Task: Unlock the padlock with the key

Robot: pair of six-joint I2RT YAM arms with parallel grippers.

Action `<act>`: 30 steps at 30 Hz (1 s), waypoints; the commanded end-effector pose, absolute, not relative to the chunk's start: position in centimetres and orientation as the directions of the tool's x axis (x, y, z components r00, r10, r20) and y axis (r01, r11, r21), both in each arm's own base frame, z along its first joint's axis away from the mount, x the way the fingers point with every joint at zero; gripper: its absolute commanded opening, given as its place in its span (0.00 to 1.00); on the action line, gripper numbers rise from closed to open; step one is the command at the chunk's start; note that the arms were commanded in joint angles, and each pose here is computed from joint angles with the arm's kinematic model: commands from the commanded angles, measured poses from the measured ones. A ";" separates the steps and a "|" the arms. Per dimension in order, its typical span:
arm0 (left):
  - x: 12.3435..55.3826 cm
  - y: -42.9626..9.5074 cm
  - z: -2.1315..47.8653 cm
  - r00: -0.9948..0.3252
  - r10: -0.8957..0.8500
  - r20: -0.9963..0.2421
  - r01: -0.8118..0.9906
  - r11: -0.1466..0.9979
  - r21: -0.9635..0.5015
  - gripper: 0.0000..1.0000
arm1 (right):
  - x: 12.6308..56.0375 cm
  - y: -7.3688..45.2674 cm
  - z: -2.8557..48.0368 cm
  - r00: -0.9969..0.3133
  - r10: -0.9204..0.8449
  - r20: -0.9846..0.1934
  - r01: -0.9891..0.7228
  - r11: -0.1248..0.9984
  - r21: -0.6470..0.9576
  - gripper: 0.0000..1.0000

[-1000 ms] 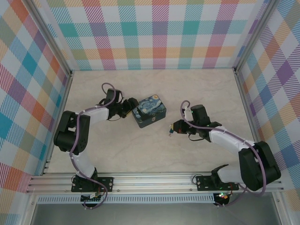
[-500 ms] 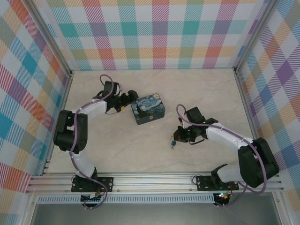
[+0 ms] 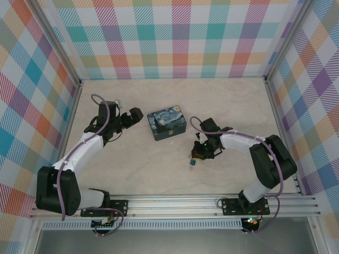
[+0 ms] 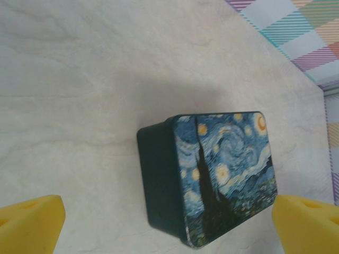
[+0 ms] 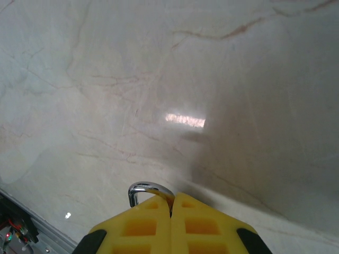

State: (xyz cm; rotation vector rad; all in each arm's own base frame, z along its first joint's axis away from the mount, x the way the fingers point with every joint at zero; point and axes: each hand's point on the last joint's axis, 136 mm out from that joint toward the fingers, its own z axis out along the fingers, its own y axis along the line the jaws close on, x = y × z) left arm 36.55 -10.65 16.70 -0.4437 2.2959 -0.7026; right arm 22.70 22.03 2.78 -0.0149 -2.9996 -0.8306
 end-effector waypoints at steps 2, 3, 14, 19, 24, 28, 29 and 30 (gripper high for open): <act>35.4 -8.7 16.5 -0.685 -0.480 -0.547 -0.145 0.827 -0.544 1.00 | 23.5 22.8 2.5 -0.999 -0.009 0.031 0.008 0.856 0.517 0.02; 35.2 -8.5 16.5 -0.683 -0.480 -0.550 -0.148 0.829 -0.540 1.00 | 23.5 22.9 2.3 -0.999 -0.013 0.036 0.007 0.855 0.519 0.03; 34.6 -8.5 17.3 -0.669 -0.513 -0.537 -0.156 0.804 -0.574 1.00 | 24.1 22.1 4.0 -0.997 -0.050 -0.050 -0.068 0.873 0.483 0.22; 34.4 -8.3 18.2 -0.654 -0.521 -0.549 -0.153 0.801 -0.578 1.00 | 25.0 20.1 7.1 -0.977 -0.050 -0.207 -0.133 0.903 0.408 0.34; 33.6 -7.4 18.5 -0.647 -0.515 -0.563 -0.176 0.819 -0.547 1.00 | 26.6 16.8 10.8 -0.916 -0.023 -0.401 -0.163 0.934 0.318 0.52; 32.9 -6.1 19.2 -0.611 -0.515 -0.601 -0.198 0.835 -0.514 1.00 | 27.9 14.2 14.0 -0.816 -0.004 -0.578 -0.197 0.942 0.271 0.65; 32.7 -5.6 19.4 -0.600 -0.514 -0.613 -0.205 0.839 -0.503 1.00 | 28.3 13.6 14.9 -0.778 0.002 -0.628 -0.204 0.945 0.255 0.71; 32.5 -5.3 19.6 -0.590 -0.514 -0.623 -0.212 0.843 -0.494 1.00 | 28.7 12.9 15.7 -0.740 0.007 -0.673 -0.209 0.948 0.240 0.77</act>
